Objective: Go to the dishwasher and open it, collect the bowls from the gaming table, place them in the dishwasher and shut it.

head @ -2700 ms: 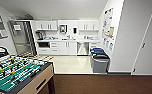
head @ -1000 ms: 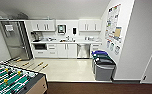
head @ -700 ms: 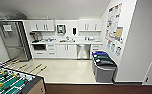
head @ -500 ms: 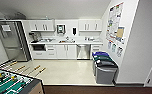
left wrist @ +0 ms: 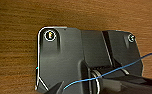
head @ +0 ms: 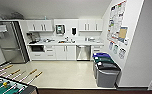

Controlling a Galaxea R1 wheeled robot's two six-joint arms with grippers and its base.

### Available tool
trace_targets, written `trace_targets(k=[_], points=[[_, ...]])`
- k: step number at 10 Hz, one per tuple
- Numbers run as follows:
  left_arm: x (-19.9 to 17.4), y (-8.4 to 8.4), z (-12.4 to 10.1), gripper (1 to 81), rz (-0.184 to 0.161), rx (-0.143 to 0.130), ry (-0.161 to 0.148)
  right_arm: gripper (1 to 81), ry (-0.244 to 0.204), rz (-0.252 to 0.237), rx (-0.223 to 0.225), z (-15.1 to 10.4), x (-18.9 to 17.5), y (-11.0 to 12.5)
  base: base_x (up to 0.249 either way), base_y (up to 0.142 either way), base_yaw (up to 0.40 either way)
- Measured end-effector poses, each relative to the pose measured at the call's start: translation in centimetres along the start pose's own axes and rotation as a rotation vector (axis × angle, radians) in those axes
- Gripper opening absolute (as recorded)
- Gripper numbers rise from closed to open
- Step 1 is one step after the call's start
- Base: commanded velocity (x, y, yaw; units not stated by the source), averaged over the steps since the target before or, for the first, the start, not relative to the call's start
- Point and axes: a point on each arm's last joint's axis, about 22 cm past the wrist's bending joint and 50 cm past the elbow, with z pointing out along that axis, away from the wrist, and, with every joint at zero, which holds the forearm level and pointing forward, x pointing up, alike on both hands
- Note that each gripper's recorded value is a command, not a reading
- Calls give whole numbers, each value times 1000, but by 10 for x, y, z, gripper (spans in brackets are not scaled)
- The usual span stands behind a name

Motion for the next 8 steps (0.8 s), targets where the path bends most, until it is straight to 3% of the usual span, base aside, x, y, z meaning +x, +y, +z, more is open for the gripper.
trace_targets(k=[8], points=[[-1, 0, 0, 811, 0, 0, -1, 811, -1, 0, -9, 1, 0, 3, 238, 0, 0]])
